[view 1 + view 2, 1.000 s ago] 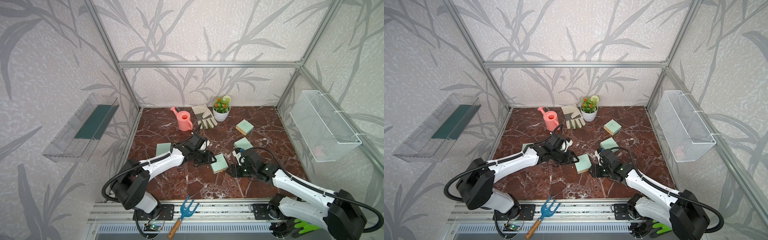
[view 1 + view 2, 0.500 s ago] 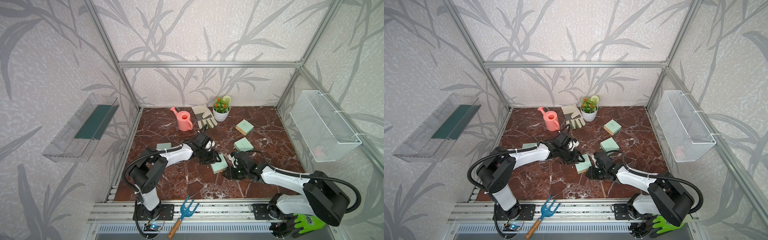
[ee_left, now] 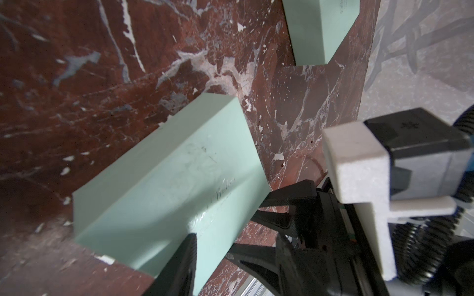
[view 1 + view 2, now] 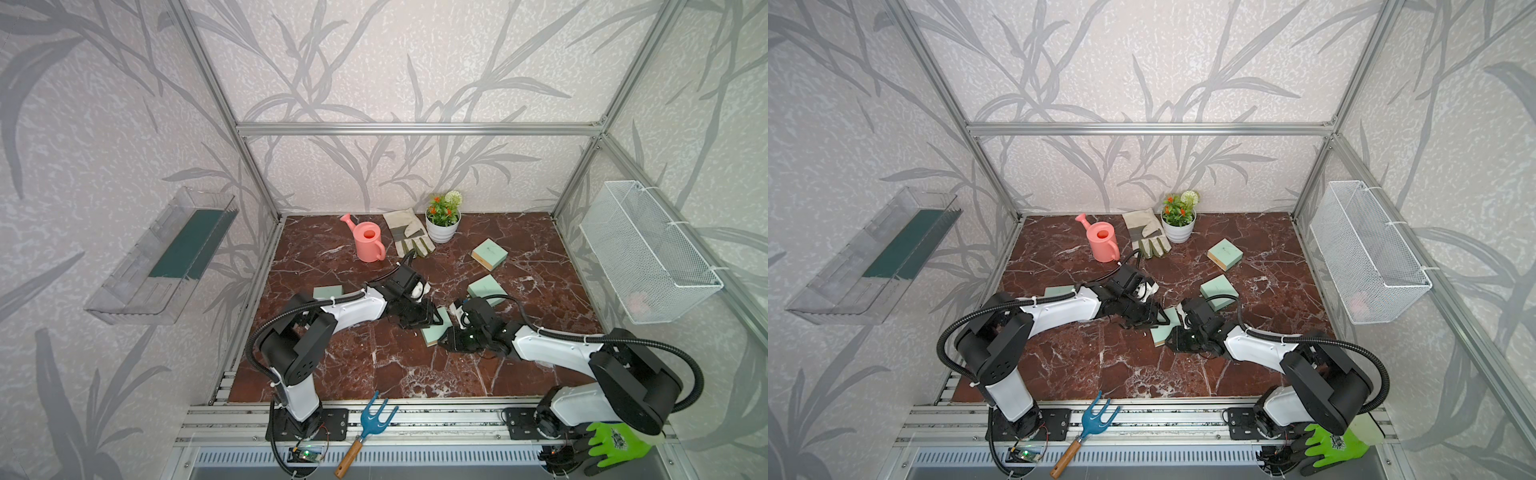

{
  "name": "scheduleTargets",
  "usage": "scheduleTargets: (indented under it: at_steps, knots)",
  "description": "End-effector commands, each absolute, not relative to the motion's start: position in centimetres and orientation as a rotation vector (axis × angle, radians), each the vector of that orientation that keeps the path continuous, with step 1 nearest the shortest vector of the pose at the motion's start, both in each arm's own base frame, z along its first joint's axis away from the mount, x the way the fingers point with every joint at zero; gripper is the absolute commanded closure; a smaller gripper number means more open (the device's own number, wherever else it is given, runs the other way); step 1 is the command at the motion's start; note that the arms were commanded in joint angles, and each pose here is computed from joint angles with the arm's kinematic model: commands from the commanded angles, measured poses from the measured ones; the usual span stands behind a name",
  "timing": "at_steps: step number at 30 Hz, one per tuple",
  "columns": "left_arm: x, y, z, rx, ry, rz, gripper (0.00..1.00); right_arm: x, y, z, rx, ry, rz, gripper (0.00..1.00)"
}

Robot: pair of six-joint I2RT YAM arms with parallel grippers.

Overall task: Take out the earrings from the drawer-style jewelry box
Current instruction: Open the drawer in the jewelry box.

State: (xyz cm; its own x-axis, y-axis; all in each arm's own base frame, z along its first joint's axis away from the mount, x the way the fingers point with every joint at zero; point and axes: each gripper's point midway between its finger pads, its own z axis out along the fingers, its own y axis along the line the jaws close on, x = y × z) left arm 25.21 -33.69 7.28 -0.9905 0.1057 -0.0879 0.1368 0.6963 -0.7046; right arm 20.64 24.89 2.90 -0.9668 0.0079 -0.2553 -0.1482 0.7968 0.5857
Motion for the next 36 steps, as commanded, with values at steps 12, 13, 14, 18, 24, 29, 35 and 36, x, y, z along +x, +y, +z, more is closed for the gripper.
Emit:
scheduleTargets:
  at_steps: [12,13,14,18,24,29,35,36]
  knots:
    - [24.8,-33.6,6.8,0.23,2.872,-1.194,0.5,21.5,25.8,2.8,-0.114,2.727,0.915,0.73]
    - [24.8,-33.6,6.8,0.232,2.873,-1.194,0.5,21.6,25.8,2.9,-0.113,2.726,0.914,0.75]
    - [24.8,-33.6,6.8,0.232,2.874,-1.195,0.5,21.6,25.8,2.9,-0.112,2.726,0.911,0.76]
    - [24.7,-33.6,6.6,0.231,2.879,-1.191,0.5,21.8,25.8,3.2,-0.109,2.717,0.91,0.82]
    - [24.5,-33.2,6.4,0.223,2.881,-1.177,0.5,22.0,25.7,3.5,-0.082,2.705,0.909,0.93]
    - [24.6,-33.1,6.6,0.231,2.872,-1.165,0.5,21.6,25.2,3.5,-0.079,2.708,0.896,1.0]
    - [24.9,-32.9,6.3,0.241,2.874,-1.128,0.5,20.5,24.2,3.3,-0.077,2.72,0.882,1.0]
    - [24.9,-32.9,6.2,0.241,2.876,-1.126,0.5,20.3,24.0,3.3,-0.076,2.722,0.878,1.0]
